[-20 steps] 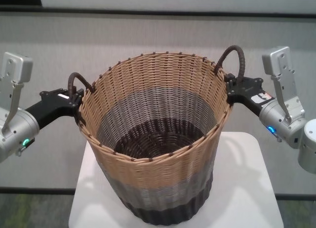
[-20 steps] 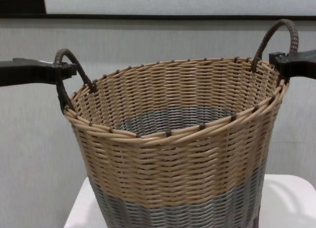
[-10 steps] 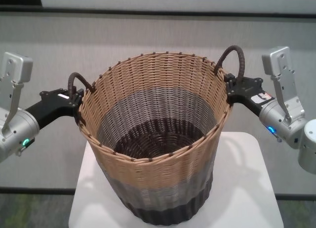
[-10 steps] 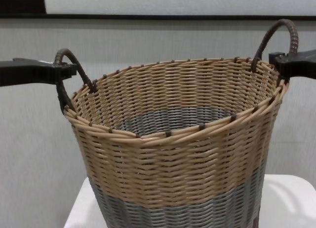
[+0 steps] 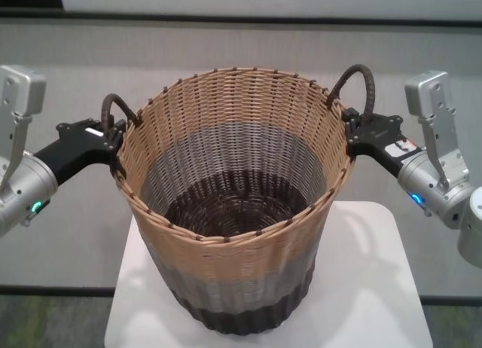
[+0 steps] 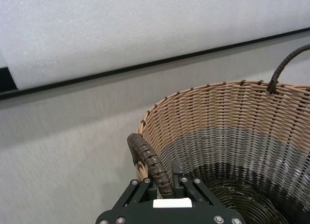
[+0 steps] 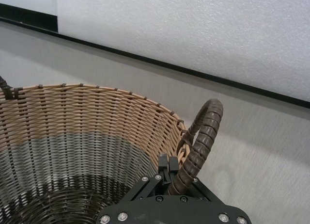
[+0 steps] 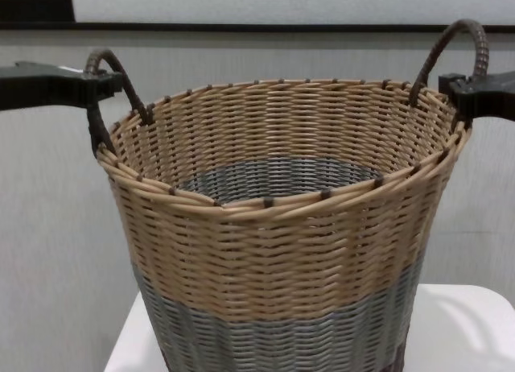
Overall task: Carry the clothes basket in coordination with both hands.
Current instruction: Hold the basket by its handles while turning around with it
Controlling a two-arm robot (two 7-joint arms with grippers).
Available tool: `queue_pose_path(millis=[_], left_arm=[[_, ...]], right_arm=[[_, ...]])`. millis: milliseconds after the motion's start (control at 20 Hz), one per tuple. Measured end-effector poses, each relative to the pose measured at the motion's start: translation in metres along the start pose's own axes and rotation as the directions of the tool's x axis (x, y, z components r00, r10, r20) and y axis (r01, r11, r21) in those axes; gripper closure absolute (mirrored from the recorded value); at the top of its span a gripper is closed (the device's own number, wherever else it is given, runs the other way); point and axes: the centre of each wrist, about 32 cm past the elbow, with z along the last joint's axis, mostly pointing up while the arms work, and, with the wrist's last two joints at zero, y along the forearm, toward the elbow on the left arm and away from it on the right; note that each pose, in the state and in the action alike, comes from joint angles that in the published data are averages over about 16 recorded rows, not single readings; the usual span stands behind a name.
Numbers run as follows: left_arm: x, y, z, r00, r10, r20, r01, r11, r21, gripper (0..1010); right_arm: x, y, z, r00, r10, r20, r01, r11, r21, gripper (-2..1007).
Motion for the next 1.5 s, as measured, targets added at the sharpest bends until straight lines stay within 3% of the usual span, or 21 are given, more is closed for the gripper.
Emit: queue_pose_path(millis=[400, 750, 1500], left_arm=[[-0.0036, 0.003, 0.0165, 0.999, 0.005, 0.033, -0.004, 0.9993, -0.037, 813], [-0.006, 0.004, 0.0259, 0.999, 0.008, 0.043, -0.006, 0.9987, -0.051, 813], [-0.0063, 0.003, 0.0266, 1.0, 0.009, 0.028, -0.008, 0.9987, -0.05, 813]], right_arm=[[0.0009, -0.0046, 0.004, 0.9999, 0.014, -0.001, -0.014, 0.9995, 0.029, 984], [0.0017, -0.0084, 0.0072, 0.9998, 0.021, -0.001, -0.021, 0.9988, 0.045, 984], [0.0021, -0.0097, 0.0076, 0.9997, 0.023, 0.0, -0.023, 0.9986, 0.048, 984]])
